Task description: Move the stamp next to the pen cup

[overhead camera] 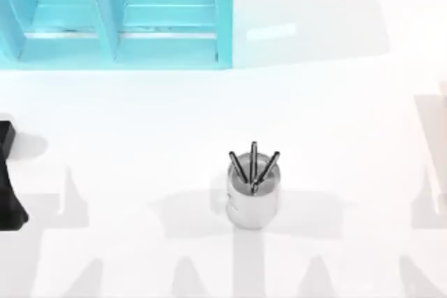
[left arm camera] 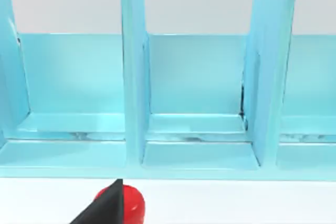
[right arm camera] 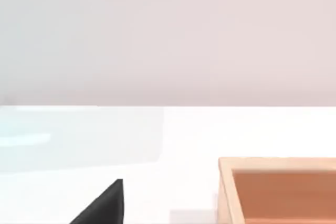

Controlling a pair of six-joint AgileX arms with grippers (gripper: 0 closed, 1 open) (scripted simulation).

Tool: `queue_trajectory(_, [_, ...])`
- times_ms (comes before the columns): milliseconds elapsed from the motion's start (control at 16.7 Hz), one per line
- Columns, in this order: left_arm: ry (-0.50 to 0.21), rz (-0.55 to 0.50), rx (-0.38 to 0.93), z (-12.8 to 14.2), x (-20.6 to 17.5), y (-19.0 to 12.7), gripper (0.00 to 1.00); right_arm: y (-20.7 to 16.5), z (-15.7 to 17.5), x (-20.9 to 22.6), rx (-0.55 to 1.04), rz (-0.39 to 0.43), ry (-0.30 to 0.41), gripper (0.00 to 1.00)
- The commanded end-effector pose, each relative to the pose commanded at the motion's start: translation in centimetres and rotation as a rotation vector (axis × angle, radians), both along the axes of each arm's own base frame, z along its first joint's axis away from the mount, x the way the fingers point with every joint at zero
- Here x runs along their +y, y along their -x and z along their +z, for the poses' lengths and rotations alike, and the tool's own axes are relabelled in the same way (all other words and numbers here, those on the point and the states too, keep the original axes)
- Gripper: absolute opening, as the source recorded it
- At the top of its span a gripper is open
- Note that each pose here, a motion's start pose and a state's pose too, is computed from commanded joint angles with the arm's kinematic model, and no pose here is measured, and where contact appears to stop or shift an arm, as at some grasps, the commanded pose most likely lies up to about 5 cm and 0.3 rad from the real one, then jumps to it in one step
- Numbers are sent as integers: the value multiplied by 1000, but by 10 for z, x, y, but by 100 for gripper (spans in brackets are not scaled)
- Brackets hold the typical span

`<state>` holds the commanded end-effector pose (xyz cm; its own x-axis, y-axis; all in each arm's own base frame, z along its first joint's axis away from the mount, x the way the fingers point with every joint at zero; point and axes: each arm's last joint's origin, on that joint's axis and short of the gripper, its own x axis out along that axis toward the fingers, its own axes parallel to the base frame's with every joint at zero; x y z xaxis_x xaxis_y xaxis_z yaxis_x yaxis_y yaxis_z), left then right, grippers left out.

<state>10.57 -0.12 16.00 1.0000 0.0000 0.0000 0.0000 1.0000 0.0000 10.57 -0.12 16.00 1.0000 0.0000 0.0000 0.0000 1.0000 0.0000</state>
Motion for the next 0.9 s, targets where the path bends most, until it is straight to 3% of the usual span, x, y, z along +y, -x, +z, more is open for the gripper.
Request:
queue_trajectory(240, [1,8,29,5,1,0,100,0,0,0,0,0,0,100])
queue_trajectory(420, [3,32,151,26,3,-2,100,0,0,0,0,0,0,100])
queue_trajectory(660, [8,71,448,70,8,-18,100,0,0,0,0,0,0,100])
queue_trajectory(900, [17,104,843,109,19,-65,100,0,0,0,0,0,0,100])
